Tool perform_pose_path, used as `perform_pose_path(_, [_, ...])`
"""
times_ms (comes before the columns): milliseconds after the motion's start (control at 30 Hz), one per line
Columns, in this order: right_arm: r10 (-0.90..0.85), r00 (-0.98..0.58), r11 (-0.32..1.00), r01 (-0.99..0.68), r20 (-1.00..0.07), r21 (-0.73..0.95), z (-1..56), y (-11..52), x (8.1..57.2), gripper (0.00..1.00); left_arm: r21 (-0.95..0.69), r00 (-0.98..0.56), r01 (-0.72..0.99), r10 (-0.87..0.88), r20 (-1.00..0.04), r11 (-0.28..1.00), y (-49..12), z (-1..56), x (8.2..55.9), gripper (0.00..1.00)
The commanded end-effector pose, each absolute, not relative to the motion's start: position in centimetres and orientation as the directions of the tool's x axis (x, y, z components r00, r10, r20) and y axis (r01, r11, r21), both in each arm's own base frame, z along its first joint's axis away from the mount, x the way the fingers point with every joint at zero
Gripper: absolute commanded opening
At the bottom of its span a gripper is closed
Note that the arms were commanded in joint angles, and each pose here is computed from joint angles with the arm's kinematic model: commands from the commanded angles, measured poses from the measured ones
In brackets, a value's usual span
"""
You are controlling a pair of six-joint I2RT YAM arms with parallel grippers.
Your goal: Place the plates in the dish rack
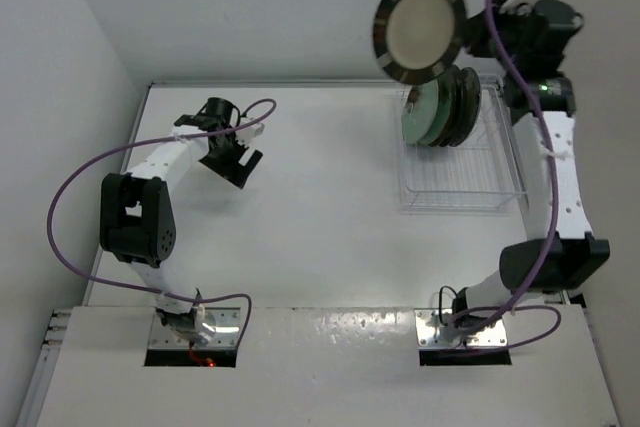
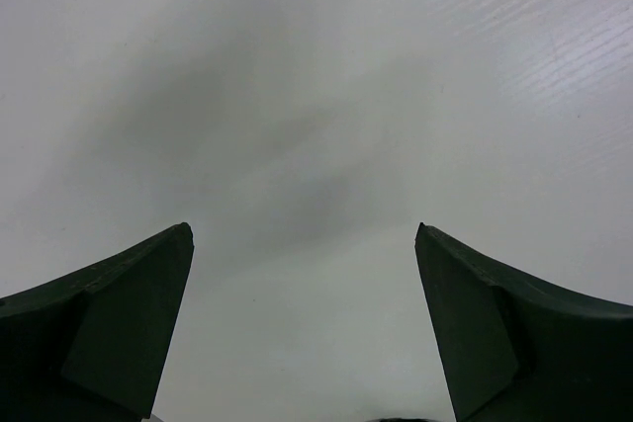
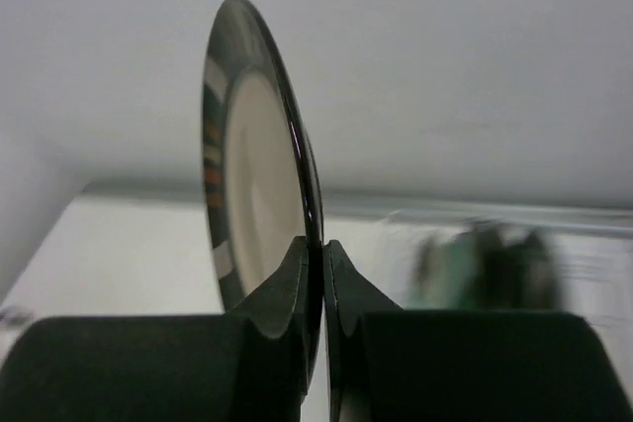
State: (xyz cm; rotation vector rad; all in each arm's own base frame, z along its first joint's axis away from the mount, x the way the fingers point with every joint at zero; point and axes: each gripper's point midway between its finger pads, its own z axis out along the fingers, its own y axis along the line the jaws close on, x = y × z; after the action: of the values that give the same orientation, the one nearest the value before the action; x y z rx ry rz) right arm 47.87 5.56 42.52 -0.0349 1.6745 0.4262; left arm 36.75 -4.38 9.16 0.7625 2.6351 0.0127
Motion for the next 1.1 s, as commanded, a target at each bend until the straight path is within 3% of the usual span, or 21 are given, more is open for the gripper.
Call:
perform_pose_path(0, [0.126, 0.154, 0.991, 0.027, -0.980, 0.132, 51.0, -2.9, 45.8, 0.00, 0.121, -0.765, 0.496, 0.499, -0.407, 0.860, -4.5, 10.4, 37.6, 1.00])
perform_pose_path(67, [0.010, 0.201, 0.953, 0.295, -0.980, 0.070, 52.1, -9.6, 43.9, 0.00, 0.121, -0.765, 0.496, 0.499, -0.407, 0.860, -4.5, 10.4, 37.6, 1.00])
perform_pose_path(233, [-0.167, 0.157, 0.846, 0.530, -0.973, -0.060, 52.1, -17.1, 41.8, 0.00, 0.108, -0.767, 0.501, 0.499, -0.403, 0.859, -4.7, 10.4, 37.3, 1.00])
perform_pose_path(333, [-0.247, 0.125, 0.849, 0.506, -0.961, -0.152, 50.9, -17.9, 43.0, 0.00, 0.099, -0.766, 0.505, 0.498, -0.407, 0.857, -4.9, 10.3, 37.5, 1.00])
perform_pose_path(467, [-0.281, 0.059, 0.906, 0.345, -0.958, -0.245, 45.3, -16.9, 46.1, 0.00, 0.096, -0.769, 0.506, 0.499, -0.399, 0.857, -4.9, 10.3, 37.3, 1.00])
perform_pose_path(700, [-0.264, -0.021, 0.929, 0.264, -0.964, -0.260, 39.0, -16.0, 49.3, 0.00, 0.096, -0.769, 0.506, 0.499, -0.399, 0.857, -4.8, 10.3, 37.1, 1.00])
perform_pose_path(867, [-0.330, -0.092, 0.915, 0.214, -0.940, -0.342, 35.9, -14.8, 51.4, 0.00, 0.103, -0.771, 0.503, 0.499, -0.396, 0.858, -4.7, 10.3, 37.1, 1.00])
perform_pose_path(1067, [-0.404, -0.138, 0.861, 0.275, -0.904, -0.427, 35.1, -15.2, 52.8, 0.00, 0.111, -0.772, 0.499, 0.499, -0.393, 0.859, -4.5, 10.6, 36.9, 1.00])
